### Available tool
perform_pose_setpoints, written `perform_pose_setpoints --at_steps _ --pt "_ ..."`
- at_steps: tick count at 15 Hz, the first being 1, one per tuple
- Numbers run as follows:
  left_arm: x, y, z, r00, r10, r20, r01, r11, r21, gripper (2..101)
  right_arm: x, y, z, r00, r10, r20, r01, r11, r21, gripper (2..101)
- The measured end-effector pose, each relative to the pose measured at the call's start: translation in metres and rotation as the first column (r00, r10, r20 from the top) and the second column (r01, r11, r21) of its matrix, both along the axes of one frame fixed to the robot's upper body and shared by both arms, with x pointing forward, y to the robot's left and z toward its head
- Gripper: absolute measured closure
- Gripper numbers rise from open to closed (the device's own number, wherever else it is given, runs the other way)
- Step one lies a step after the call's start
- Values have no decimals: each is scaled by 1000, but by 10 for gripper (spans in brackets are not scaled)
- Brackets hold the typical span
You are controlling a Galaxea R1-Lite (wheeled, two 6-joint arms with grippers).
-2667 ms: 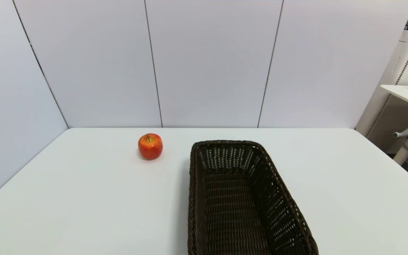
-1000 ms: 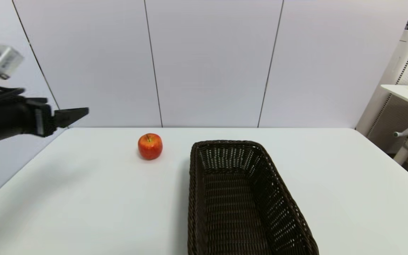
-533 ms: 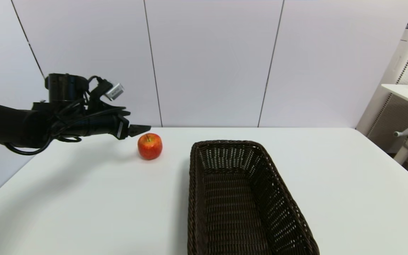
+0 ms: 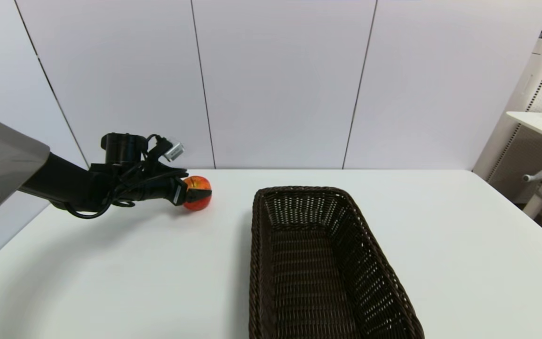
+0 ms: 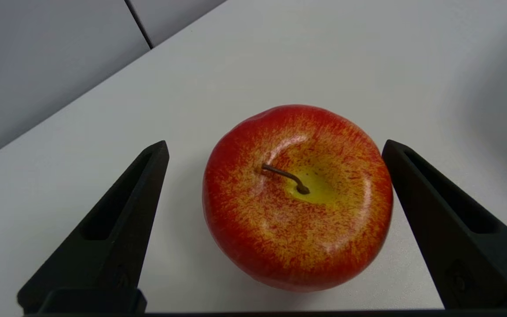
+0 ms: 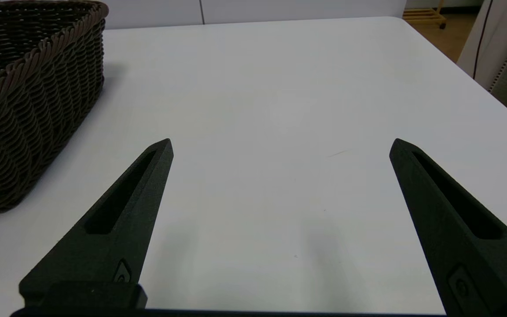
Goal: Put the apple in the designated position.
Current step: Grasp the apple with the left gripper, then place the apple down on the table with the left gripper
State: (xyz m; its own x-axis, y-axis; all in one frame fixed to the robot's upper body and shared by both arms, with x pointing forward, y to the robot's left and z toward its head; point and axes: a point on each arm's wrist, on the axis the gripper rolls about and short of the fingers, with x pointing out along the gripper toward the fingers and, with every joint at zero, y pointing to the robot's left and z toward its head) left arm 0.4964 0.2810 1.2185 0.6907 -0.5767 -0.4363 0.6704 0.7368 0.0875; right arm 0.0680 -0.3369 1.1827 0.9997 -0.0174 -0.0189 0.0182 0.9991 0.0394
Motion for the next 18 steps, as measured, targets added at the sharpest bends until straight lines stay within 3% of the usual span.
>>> perform_pose_setpoints --at_steps 9,12,18 --pt "5 -2 -16 999 -5 -38 5 1000 3 53 0 0 0 1000 0 0 0 1000 0 50" --pt "9 -3 -17 999 -5 -37 5 1000 2 268 0 0 0 1000 0 0 0 1000 0 50" --pt "16 -4 -2 1000 -3 10 3 1000 -4 294 0 0 0 1000 0 0 0 1000 0 49"
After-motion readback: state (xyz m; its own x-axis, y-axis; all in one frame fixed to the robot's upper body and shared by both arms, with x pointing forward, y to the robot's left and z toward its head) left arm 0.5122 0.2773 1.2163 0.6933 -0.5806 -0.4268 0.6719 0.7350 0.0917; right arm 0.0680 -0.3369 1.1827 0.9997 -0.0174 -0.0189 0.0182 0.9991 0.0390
